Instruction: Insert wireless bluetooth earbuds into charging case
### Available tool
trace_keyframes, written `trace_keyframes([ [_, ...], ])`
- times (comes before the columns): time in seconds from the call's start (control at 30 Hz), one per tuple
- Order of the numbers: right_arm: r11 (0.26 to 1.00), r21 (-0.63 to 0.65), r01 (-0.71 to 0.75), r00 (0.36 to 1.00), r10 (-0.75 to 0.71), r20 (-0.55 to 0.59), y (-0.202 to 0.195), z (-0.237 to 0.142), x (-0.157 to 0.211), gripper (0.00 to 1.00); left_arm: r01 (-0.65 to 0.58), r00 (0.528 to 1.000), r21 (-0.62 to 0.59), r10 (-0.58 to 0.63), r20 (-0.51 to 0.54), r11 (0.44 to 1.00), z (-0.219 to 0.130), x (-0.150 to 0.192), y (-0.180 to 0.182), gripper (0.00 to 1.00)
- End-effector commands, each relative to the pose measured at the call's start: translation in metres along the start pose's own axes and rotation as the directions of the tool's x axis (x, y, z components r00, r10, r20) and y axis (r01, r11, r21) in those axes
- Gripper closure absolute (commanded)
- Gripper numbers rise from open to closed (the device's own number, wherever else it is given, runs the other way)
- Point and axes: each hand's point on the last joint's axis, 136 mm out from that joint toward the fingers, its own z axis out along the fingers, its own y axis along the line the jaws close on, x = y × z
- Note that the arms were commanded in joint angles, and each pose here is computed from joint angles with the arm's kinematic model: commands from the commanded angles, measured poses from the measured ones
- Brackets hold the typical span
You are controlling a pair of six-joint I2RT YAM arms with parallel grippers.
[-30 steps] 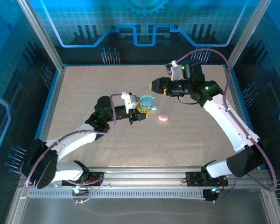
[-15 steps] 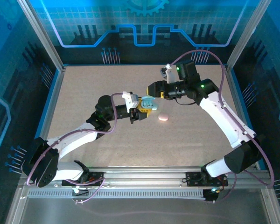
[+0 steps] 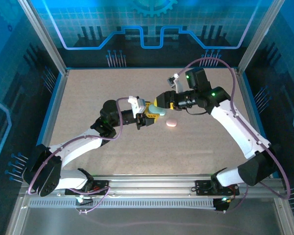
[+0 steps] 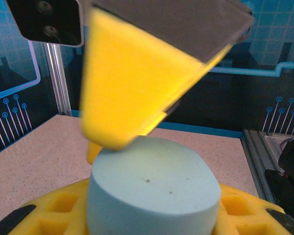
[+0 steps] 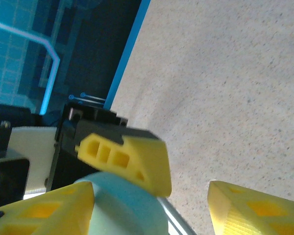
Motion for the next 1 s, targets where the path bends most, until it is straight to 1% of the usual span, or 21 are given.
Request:
trace_keyframes([
  [0.0,0.992,-0.13,0.0,1.0,-0.004,-0.026,0.019,-0.007,0.011,0.36,-0.058,0.996,0.018,0.057,0.069,0.998,0.003,-0.027,-0.004,0.66],
  [0.13,0.964,-0.264,-0.039,0.996,0.017,-0.082,0.029,-0.005,0.021,0.37,-0.054,0.995,0.026,0.052,0.082,0.998,0.003,-0.029,-0.005,0.66],
  [0.27,0.938,-0.34,-0.074,0.993,0.036,-0.116,0.033,0.0,0.023,0.43,-0.051,0.994,0.045,0.047,0.097,0.998,0.004,-0.032,-0.007,0.66],
  [0.37,0.936,-0.344,-0.074,0.994,0.04,-0.104,0.031,0.002,0.019,0.48,-0.049,0.994,0.06,0.043,0.097,0.997,0.004,-0.032,-0.009,0.65],
  [0.47,0.939,-0.332,-0.089,0.994,0.062,-0.093,0.024,0.004,0.016,0.54,-0.048,0.994,0.079,0.04,0.098,0.996,0.004,-0.032,-0.013,0.65],
  [0.53,0.941,-0.322,-0.1,0.994,0.078,-0.081,0.019,0.004,0.013,0.66,-0.046,0.995,0.084,0.038,0.095,0.995,0.005,-0.033,-0.013,0.64],
  [0.63,0.944,-0.316,-0.097,0.995,0.08,-0.067,0.016,0.002,0.012,0.78,-0.043,0.997,0.085,0.037,0.073,0.995,0.005,-0.029,-0.013,0.6],
  [0.77,0.951,-0.296,-0.092,0.996,0.086,-0.032,0.011,-0.002,0.009,0.84,-0.046,0.998,0.061,0.044,0.035,0.997,0.004,-0.02,-0.009,0.47],
  [0.83,0.958,-0.271,-0.096,0.995,0.099,0.0,0.004,-0.005,0.007,0.86,-0.045,0.999,0.049,0.044,0.008,0.998,0.004,-0.013,-0.008,0.34],
  [0.9,0.966,-0.233,-0.109,0.992,0.121,0.036,-0.01,-0.006,0.005,0.88,-0.053,0.999,0.023,0.053,0.0,0.998,0.001,-0.011,-0.006,0.28],
  [0.97,0.971,-0.194,-0.138,0.986,0.153,0.067,-0.027,-0.004,0.006,0.9,-0.058,0.998,-0.003,0.058,0.004,0.998,-0.004,-0.009,-0.004,0.27],
])
